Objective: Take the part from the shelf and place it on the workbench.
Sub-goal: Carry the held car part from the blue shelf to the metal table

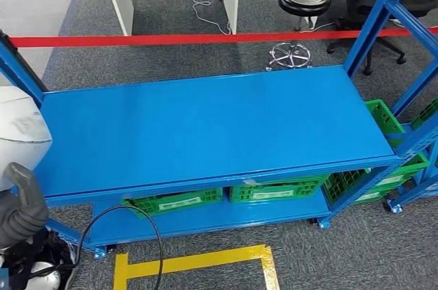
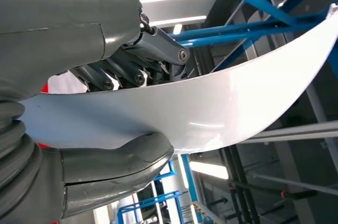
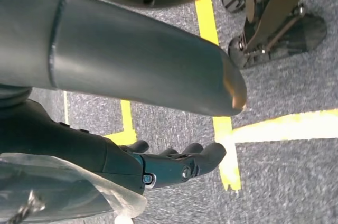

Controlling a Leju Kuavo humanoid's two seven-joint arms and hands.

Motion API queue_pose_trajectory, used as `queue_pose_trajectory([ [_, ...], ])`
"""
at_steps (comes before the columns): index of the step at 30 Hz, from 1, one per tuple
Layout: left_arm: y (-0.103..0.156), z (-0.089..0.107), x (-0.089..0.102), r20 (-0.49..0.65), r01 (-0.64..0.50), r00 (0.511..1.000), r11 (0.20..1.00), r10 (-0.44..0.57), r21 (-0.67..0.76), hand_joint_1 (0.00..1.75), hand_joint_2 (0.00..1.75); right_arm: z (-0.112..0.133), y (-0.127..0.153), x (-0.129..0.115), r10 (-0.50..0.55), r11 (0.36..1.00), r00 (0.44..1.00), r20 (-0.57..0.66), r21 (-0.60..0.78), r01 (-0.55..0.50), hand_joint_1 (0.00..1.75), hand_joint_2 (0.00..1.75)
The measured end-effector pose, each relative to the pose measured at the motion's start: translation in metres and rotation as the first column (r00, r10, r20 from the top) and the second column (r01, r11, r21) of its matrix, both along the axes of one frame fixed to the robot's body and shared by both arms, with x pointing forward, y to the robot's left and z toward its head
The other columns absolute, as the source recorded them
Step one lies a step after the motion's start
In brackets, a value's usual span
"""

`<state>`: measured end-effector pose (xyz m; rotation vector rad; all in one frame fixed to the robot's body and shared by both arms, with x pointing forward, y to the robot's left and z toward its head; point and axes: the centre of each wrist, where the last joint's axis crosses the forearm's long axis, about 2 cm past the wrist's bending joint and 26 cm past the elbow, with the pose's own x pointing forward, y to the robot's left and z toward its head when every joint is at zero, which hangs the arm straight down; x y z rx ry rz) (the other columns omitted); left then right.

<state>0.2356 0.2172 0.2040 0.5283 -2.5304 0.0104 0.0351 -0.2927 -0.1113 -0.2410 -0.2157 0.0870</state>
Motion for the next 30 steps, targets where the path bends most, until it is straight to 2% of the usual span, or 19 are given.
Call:
queue_pose_trajectory([
  [30,-0.0006,-0.0007,-0.001,-0.006,-0.028,1.0,0.999,0.028,-0.031,1.75,1.75,0.0001,0.0007,0.0021,0.039,0.999,0.999,0.006,0.013,-0.039,0.0,0.0],
])
